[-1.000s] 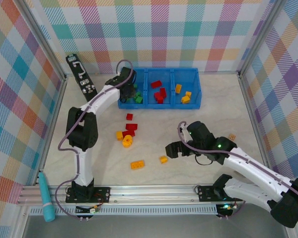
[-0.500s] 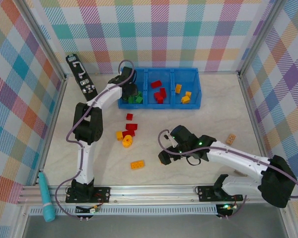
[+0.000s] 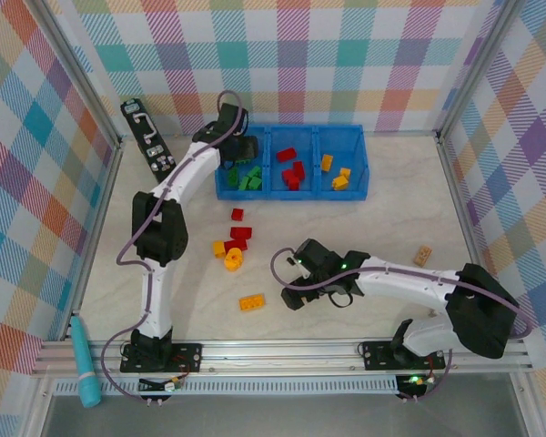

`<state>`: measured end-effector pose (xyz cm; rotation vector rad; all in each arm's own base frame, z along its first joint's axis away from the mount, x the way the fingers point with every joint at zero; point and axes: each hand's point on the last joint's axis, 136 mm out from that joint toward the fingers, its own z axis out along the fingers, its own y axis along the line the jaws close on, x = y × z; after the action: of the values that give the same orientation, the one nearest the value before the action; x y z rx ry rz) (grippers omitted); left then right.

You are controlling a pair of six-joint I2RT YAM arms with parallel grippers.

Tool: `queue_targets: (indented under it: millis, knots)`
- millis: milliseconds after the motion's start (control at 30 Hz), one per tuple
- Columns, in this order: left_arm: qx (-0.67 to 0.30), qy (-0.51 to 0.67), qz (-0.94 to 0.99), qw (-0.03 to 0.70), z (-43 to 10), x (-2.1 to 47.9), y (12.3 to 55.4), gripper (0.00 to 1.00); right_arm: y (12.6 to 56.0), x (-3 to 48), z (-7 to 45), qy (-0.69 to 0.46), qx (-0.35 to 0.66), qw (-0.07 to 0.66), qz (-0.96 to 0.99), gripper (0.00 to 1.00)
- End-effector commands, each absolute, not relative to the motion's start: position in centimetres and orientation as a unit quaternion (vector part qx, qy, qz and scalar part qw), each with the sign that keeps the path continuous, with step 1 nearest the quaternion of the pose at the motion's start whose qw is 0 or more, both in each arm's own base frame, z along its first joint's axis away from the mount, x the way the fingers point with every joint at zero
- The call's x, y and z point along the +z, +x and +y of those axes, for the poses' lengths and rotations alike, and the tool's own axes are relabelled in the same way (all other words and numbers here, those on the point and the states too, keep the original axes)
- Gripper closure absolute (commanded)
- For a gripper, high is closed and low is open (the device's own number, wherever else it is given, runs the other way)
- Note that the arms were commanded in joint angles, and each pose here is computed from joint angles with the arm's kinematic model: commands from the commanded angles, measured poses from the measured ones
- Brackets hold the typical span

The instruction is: Sort the legos into containers by color

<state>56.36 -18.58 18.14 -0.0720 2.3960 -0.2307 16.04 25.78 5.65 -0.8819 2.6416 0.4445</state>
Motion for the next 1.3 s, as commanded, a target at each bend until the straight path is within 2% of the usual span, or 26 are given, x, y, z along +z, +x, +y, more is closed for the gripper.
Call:
queue_targets:
  millis: [0,333,433,567,700,900,1100,1267]
  knots:
    - [-0.107,0.006,0.914,0.392,-18.2,25.1,54.3,0.36,16.4,5.8,26.4,-0.296,0.144,0.168,0.929,0.08]
    - [-0.084,0.030,0.880,0.466,-14.7,34.8,47.1,0.22,17.0,3.3,25.5,-0.282,0.068,0.136,0.947,0.30]
    - [-0.081,0.036,0.870,0.485,-13.6,36.8,44.5,0.17,17.0,2.9,25.3,-0.281,0.057,0.128,0.949,0.39]
    - [-0.055,0.024,0.862,0.504,-11.5,38.5,41.8,0.12,16.6,2.0,25.0,-0.279,0.045,0.114,0.953,0.44]
    - [-0.033,0.017,0.853,0.520,-9.6,38.8,39.0,0.02,15.6,1.3,25.1,-0.287,0.034,0.095,0.953,0.54]
    - [0.009,0.043,0.862,0.506,-7.9,37.7,36.2,0.00,14.9,0.9,24.4,-0.288,0.020,0.077,0.954,0.66]
    - [0.016,0.049,0.851,0.522,-7.1,36.8,34.4,0.00,16.5,3.9,24.8,-0.273,0.027,0.106,0.956,0.69]
    - [0.002,0.069,0.831,0.552,-7.2,36.7,32.8,0.00,21.0,8.8,24.1,-0.225,0.067,0.156,0.959,0.70]
